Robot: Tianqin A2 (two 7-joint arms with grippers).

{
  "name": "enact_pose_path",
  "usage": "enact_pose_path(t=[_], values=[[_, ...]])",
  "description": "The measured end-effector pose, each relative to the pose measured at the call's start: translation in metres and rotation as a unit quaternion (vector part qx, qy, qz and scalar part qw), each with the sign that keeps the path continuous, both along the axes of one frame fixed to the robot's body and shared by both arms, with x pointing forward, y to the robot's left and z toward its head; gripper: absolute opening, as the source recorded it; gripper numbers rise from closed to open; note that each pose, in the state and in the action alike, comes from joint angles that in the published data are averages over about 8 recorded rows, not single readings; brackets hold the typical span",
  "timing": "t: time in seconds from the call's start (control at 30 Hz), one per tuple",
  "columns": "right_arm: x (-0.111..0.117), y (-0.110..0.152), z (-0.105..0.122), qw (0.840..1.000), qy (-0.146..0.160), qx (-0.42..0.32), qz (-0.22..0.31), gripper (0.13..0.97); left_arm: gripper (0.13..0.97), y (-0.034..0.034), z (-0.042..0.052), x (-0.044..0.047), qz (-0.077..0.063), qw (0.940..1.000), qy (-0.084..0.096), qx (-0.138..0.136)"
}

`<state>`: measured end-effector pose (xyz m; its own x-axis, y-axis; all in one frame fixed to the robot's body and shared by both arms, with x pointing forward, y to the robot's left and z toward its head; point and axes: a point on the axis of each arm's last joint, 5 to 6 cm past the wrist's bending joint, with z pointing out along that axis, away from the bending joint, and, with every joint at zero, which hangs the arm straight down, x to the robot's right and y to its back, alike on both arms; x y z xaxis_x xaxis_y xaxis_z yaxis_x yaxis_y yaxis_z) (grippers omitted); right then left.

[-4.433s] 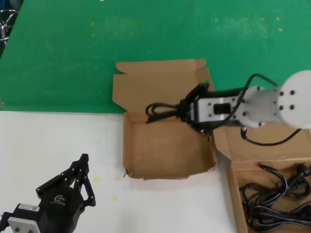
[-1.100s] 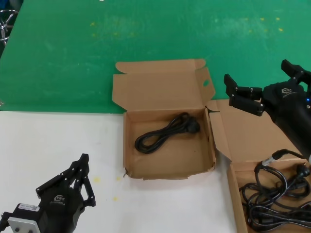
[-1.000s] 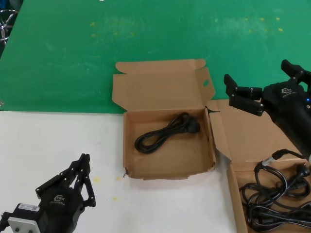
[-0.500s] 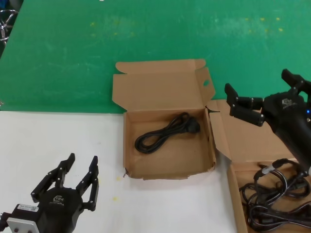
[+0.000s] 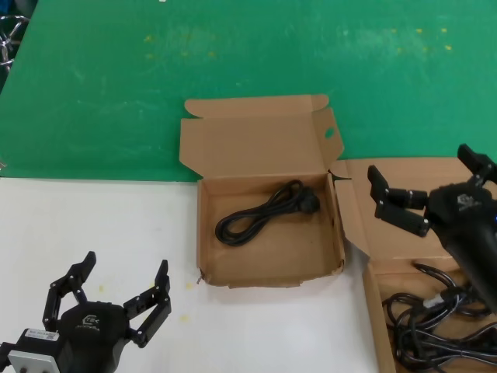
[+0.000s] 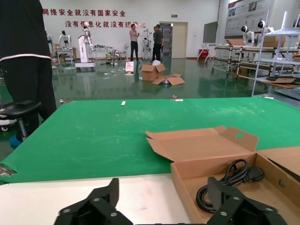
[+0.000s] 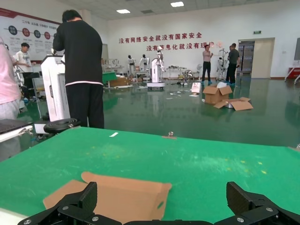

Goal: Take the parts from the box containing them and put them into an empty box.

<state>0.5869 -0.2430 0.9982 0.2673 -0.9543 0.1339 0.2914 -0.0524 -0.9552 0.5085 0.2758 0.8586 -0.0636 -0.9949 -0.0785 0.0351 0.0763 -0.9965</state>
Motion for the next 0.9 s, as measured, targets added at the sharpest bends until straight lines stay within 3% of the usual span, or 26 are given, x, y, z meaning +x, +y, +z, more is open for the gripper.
enact_pose_path(t=[0.37,0.67,0.9], values=[[-0.011,-0.006,-0.030,1.000,0.012,0.006,-0.017,0.966,0.774,0.0009,-0.0007,-0.0013,0.003,1.0000,0.001,-0.001],[-0.022,-0.012,-0.054,0.999,0.026,0.011,-0.035,0.966,0.900,0.0017,-0.0014,-0.0023,0.005,1.0000,0.002,-0.001],[-0.032,-0.017,-0.073,0.998,0.041,0.014,-0.052,0.966,0.945,0.0023,-0.0018,-0.0031,0.007,1.0000,0.003,-0.002]])
